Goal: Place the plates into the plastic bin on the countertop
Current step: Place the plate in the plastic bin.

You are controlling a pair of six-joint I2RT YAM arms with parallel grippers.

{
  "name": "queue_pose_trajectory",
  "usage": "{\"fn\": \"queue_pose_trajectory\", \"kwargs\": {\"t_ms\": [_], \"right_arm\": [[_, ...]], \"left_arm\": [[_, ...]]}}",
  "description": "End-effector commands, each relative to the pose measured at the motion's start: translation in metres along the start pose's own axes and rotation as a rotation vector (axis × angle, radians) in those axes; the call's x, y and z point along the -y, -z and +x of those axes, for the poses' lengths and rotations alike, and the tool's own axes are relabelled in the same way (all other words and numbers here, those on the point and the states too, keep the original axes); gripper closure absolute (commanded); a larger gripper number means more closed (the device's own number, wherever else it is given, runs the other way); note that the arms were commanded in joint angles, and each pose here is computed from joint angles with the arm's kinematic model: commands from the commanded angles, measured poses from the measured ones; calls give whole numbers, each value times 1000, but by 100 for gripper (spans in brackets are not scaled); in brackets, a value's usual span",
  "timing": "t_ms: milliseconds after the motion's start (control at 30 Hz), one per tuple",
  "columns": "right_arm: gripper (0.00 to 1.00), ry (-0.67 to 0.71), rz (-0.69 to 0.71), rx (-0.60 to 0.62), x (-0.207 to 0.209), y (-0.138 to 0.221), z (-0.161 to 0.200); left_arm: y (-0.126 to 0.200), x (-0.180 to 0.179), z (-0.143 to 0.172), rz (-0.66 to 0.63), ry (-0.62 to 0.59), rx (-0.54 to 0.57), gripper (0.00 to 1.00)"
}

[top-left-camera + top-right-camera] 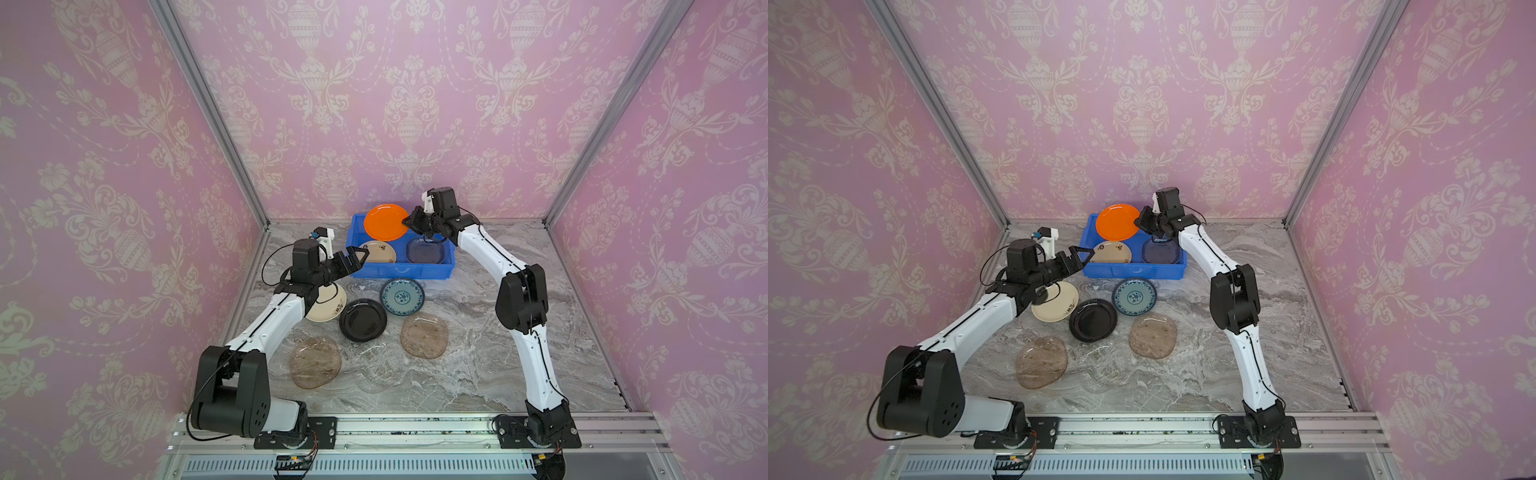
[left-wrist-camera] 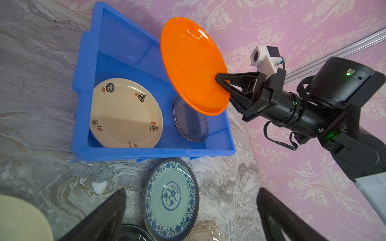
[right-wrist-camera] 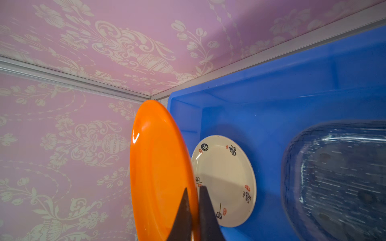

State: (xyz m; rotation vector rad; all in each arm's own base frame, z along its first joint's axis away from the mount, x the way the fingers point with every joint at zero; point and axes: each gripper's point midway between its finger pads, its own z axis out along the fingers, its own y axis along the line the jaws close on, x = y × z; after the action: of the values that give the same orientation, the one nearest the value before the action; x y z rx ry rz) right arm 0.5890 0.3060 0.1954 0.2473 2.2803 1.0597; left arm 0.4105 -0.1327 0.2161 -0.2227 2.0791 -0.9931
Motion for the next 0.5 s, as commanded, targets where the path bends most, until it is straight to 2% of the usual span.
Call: {"fn": "queue_pose_trajectory", "kwargs": {"t_ms": [0,467], "right_arm": [[100,22,19,-36,2,-13,9],[100,40,56,-120,33,-62,51]], "left_arm": [[5,-8,2,-35,-29,-3,1],[5,-16,3,-51,-18,-4,1]]}}
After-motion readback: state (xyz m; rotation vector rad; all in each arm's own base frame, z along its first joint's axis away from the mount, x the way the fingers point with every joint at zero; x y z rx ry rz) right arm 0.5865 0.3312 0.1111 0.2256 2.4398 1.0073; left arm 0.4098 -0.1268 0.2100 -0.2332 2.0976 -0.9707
